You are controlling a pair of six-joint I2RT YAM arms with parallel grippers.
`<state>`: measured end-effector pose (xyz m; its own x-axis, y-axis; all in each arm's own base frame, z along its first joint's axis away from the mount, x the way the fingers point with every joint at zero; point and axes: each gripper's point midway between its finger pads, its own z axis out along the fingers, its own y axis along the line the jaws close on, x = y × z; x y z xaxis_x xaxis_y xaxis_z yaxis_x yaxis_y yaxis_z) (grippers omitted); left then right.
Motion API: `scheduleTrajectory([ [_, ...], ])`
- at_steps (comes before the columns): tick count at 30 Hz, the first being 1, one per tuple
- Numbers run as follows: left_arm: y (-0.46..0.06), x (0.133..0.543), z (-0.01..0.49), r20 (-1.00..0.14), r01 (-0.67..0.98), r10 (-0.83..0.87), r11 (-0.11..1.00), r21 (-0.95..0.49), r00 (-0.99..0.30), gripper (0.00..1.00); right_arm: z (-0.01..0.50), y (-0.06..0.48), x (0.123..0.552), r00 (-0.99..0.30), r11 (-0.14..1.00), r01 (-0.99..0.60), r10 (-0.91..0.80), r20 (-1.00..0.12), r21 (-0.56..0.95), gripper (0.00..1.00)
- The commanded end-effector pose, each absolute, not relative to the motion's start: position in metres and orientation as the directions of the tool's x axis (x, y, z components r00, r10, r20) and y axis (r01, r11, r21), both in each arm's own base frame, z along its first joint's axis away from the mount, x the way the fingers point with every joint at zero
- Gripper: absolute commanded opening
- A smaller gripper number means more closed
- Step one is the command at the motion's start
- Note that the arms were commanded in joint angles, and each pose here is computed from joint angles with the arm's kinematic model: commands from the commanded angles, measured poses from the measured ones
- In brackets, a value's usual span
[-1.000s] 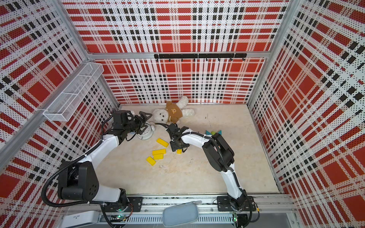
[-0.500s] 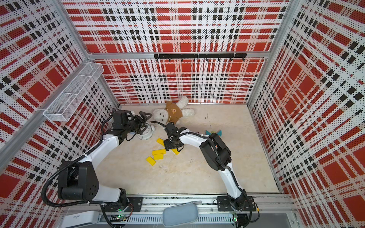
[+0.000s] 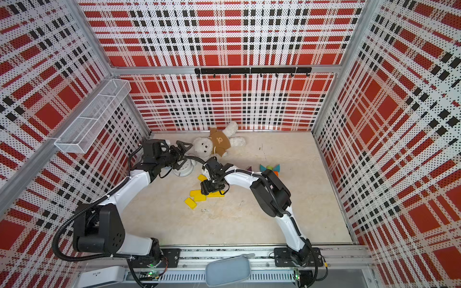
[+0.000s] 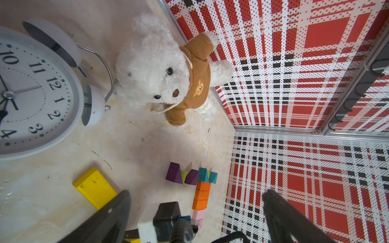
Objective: Assemble a carrot with building blocks
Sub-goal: Adjust the building block at the center of the board.
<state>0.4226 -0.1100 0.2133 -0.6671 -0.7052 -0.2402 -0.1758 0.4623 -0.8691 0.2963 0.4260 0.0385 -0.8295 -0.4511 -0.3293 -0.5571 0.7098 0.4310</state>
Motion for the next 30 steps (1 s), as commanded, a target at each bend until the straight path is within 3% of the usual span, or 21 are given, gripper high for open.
scheduleTrajectory([
  [1, -0.115, 0.424, 0.212, -0.239, -0.166, -0.697, 0.460, -0.872, -0.677, 1.00, 0.041, 0.427, 0.280, -0.795, 0.648, -0.606, -0.507, -0.332, 0.462, 0.65],
  [10, -0.117, 0.424, 0.212, -0.241, -0.162, -0.692, 0.463, -0.872, -0.680, 0.99, 0.051, 0.407, 0.269, -0.792, 0.676, -0.610, -0.512, -0.331, 0.413, 0.65],
  [18, -0.122, 0.422, 0.211, -0.248, -0.158, -0.685, 0.472, -0.867, -0.685, 1.00, 0.073, 0.358, 0.291, -0.826, 0.871, -0.489, -0.449, -0.341, 0.038, 0.80],
  [20, -0.125, 0.422, 0.210, -0.245, -0.157, -0.680, 0.473, -0.867, -0.691, 0.99, 0.076, 0.353, 0.286, -0.825, 0.879, -0.476, -0.453, -0.338, -0.019, 0.90],
  [22, -0.126, 0.421, 0.209, -0.248, -0.156, -0.677, 0.476, -0.866, -0.693, 0.99, 0.076, 0.356, 0.278, -0.820, 0.875, -0.483, -0.465, -0.334, -0.032, 1.00],
  [30, -0.135, 0.417, 0.207, -0.265, -0.153, -0.650, 0.512, -0.845, -0.712, 0.99, 0.064, 0.366, 0.263, -0.843, 0.876, -0.482, -0.458, -0.281, 0.018, 1.00],
])
